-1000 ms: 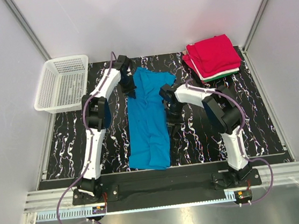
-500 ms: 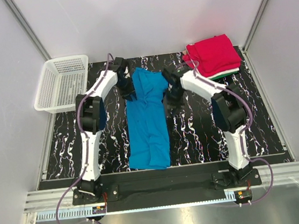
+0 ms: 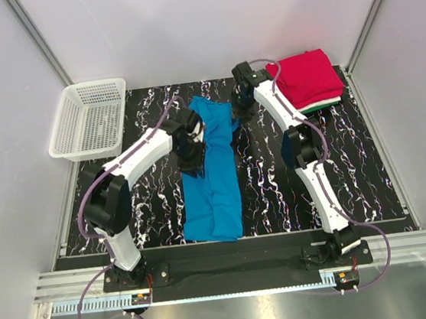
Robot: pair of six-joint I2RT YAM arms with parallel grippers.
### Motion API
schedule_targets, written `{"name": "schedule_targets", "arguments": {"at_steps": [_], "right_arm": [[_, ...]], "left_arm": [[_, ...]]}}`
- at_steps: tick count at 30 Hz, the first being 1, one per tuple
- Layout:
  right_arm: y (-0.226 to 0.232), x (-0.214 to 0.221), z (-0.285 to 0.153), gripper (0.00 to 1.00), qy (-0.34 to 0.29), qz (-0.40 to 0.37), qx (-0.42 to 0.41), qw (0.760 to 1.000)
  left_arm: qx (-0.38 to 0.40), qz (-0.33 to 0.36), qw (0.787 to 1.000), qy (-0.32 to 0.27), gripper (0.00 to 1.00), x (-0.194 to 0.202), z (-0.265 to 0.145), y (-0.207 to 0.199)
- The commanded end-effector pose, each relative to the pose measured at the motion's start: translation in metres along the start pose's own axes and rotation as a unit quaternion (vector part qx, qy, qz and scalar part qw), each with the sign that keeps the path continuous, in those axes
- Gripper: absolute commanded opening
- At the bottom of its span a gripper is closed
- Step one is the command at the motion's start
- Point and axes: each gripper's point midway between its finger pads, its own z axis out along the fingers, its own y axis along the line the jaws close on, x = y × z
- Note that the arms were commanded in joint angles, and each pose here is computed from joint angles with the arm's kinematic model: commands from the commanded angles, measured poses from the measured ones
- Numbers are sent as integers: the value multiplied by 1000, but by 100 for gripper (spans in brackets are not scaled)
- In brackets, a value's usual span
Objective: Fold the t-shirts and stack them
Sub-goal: Fold the tshirt
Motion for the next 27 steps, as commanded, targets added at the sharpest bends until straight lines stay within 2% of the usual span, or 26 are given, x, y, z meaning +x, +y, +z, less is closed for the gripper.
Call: {"name": "schedule_targets", "arguments": {"at_steps": [1, 8, 14, 17, 23, 27], "right_arm": [[-6, 19, 23, 37, 40, 12, -14, 999], [-8, 20, 42, 38, 44, 19, -16, 999], [-13, 28, 52, 38, 56, 21, -13, 998], [-4, 19, 41, 38, 42, 18, -28, 999], [25, -21, -12, 40, -33, 0, -68, 997], [28, -25, -31, 40, -43, -4, -67, 997]], "left_arm": [[-30, 26, 999, 6, 35, 23, 6, 7], [-42, 33, 998, 20, 35, 33, 18, 13], [-37, 41, 998, 37, 25, 46, 22, 7], [-36, 45, 997, 42, 26, 53, 22, 4], [-43, 51, 996, 52, 28, 65, 27, 3], [-40, 56, 996, 49, 28, 64, 28, -2]]}}
